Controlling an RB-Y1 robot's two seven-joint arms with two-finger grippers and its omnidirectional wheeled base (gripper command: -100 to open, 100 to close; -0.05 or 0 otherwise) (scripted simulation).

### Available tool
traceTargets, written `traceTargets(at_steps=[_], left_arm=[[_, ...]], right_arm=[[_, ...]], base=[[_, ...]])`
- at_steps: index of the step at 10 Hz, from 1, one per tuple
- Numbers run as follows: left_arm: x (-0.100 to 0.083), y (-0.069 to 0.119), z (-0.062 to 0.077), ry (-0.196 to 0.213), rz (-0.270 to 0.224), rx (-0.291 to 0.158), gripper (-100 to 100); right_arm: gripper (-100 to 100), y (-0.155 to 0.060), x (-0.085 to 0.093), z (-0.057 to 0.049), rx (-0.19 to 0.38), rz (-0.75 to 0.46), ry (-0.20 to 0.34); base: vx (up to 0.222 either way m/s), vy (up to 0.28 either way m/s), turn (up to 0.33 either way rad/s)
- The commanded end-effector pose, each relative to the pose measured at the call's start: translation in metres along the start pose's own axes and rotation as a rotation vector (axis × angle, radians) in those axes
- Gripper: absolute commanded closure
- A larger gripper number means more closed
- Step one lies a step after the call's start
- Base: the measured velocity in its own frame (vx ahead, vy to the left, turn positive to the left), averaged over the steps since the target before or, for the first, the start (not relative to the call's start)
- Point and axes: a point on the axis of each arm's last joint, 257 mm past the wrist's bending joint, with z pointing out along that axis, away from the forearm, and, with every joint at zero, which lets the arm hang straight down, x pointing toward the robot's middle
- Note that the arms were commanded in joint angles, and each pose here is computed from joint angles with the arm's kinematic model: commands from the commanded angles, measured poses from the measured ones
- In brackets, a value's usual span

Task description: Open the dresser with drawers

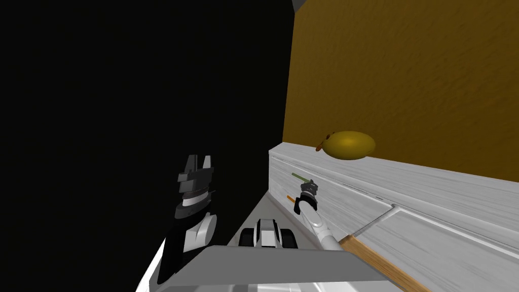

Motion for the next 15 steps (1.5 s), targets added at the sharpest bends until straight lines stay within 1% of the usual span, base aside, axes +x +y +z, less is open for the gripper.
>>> traceTargets(at_steps=[1, 2, 3, 4, 5, 6, 7, 8, 9, 10, 11, 12, 13, 14, 15], left_arm=[[0.0, 0.0, 0.0, 0.0, 0.0, 0.0, 0], [0.0, 0.0, 0.0, 0.0, 0.0, 0.0, 0], [0.0, 0.0, 0.0, 0.0, 0.0, 0.0, 0], [0.0, 0.0, 0.0, 0.0, 0.0, 0.0, 0], [0.0, 0.0, 0.0, 0.0, 0.0, 0.0, 0], [0.0, 0.0, 0.0, 0.0, 0.0, 0.0, 0], [0.0, 0.0, 0.0, 0.0, 0.0, 0.0, 0], [0.0, 0.0, 0.0, 0.0, 0.0, 0.0, 0], [0.0, 0.0, 0.0, 0.0, 0.0, 0.0, 0], [0.0, 0.0, 0.0, 0.0, 0.0, 0.0, 0], [0.0, 0.0, 0.0, 0.0, 0.0, 0.0, 0], [0.0, 0.0, 0.0, 0.0, 0.0, 0.0, 0], [0.0, 0.0, 0.0, 0.0, 0.0, 0.0, 0], [0.0, 0.0, 0.0, 0.0, 0.0, 0.0, 0], [0.0, 0.0, 0.0, 0.0, 0.0, 0.0, 0]], right_arm=[[100, 0.007, -0.007, -0.024, -0.029, 0.007, -0.033], [100, 0.006, -0.001, -0.027, -0.03, 0.001, -0.028], [100, 0.005, -0.006, -0.035, -0.033, -0.001, -0.043], [100, 0.004, -0.003, -0.037, -0.033, -0.002, -0.039], [100, 0.001, -0.004, -0.047, -0.034, -0.006, -0.049], [100, -0.002, -0.004, -0.041, -0.023, -0.005, -0.046], [100, 0.002, -0.007, -0.03, -0.03, 0.02, -0.052], [100, 0.007, -0.005, -0.028, -0.039, 0.02, -0.043], [100, 0.012, 0.001, -0.029, -0.047, 0.007, -0.034], [100, 0.01, -0.008, -0.015, -0.04, 0.035, -0.048], [100, 0.016, -0.001, -0.014, -0.053, 0.034, -0.029], [100, 0.022, 0.009, -0.015, -0.063, 0.013, -0.014], [100, 0.022, 0.009, -0.015, -0.063, 0.013, -0.014], [100, 0.017, 0.0, 0.0, -0.05, 0.04, -0.025], [100, 0.023, 0.008, 0.002, -0.061, 0.036, -0.005]], base=[[0.096, 0.007, -0.205], [0.076, 0.019, -0.072], [0.084, 0.019, -0.103], [0.062, 0.011, -0.075], [0.06, 0.014, -0.113], [0.025, 0.01, -0.045], [-0.107, -0.006, 0.229], [-0.138, 0.006, 0.144], [-0.079, 0.016, 0.03], [-0.146, 0.033, 0.194], [-0.139, 0.018, 0.198], [-0.054, 0.009, 0.03], [-0.002, 0.012, -0.032], [-0.101, 0.023, 0.243], [-0.116, 0.019, 0.175]])
